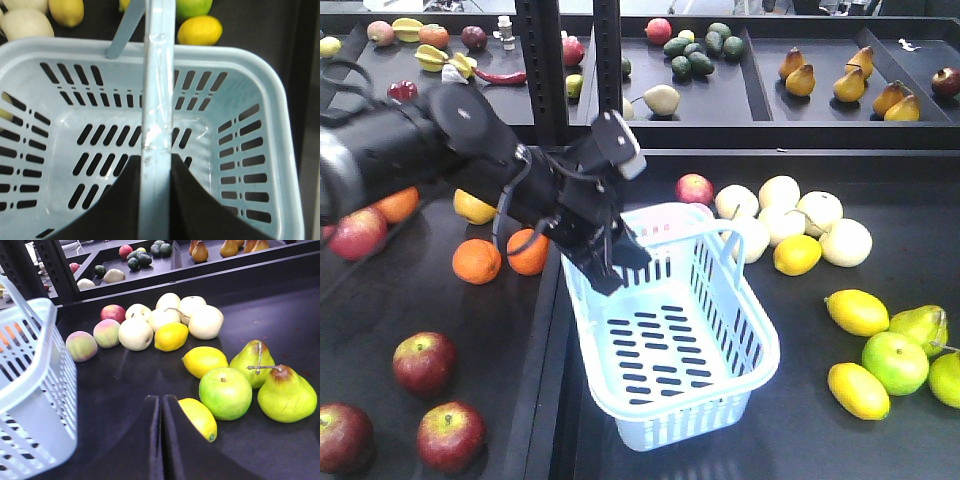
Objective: Pick three apples into basket with both arms
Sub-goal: 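Close the left gripper on the handle and lift the basket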
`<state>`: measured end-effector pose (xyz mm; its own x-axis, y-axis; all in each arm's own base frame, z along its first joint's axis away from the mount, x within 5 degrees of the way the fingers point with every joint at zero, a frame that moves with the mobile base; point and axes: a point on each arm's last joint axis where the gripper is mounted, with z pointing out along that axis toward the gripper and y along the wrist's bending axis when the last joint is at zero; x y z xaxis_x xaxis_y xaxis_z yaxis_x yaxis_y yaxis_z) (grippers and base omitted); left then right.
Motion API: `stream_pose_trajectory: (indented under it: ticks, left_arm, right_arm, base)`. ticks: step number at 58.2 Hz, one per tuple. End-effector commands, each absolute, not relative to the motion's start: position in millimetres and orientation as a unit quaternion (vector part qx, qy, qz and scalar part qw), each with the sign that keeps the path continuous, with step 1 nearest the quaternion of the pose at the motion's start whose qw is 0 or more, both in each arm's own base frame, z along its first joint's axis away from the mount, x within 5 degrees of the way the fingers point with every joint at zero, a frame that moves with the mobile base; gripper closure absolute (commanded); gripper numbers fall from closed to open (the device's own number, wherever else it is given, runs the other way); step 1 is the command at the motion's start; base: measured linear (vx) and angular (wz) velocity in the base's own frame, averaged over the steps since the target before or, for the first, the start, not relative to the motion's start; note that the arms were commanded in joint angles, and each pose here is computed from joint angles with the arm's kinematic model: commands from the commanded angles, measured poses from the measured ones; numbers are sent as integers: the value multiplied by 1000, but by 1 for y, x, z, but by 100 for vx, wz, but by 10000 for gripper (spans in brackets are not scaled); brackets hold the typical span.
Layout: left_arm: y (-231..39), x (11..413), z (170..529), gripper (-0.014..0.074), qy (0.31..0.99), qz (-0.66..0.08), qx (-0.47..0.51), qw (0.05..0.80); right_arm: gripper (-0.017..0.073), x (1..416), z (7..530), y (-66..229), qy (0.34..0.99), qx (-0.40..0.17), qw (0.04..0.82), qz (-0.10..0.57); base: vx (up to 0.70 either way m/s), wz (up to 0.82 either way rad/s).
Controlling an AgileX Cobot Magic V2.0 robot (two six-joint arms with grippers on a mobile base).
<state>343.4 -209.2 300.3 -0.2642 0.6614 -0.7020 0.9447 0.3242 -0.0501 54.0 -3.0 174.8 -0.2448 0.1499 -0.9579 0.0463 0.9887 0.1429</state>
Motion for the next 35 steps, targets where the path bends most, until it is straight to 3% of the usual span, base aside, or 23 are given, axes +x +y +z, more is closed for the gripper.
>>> stream_pose_trajectory:
  ticks: [1,18,35]
  left_arm:
    - [-204,321,361,601,736,-259,507,367]
    - [-184,273,411,601,746,-280,484,362]
    - [-153,242,436,601,801,-204,436,357]
  right_arm:
    - [564,55,178,-2,766,54,639,46]
    - [564,55,178,-2,766,54,639,46]
    - [564,55,178,-2,766,54,639,46]
  base:
    - [0,0]
    - [0,0]
    - [0,0]
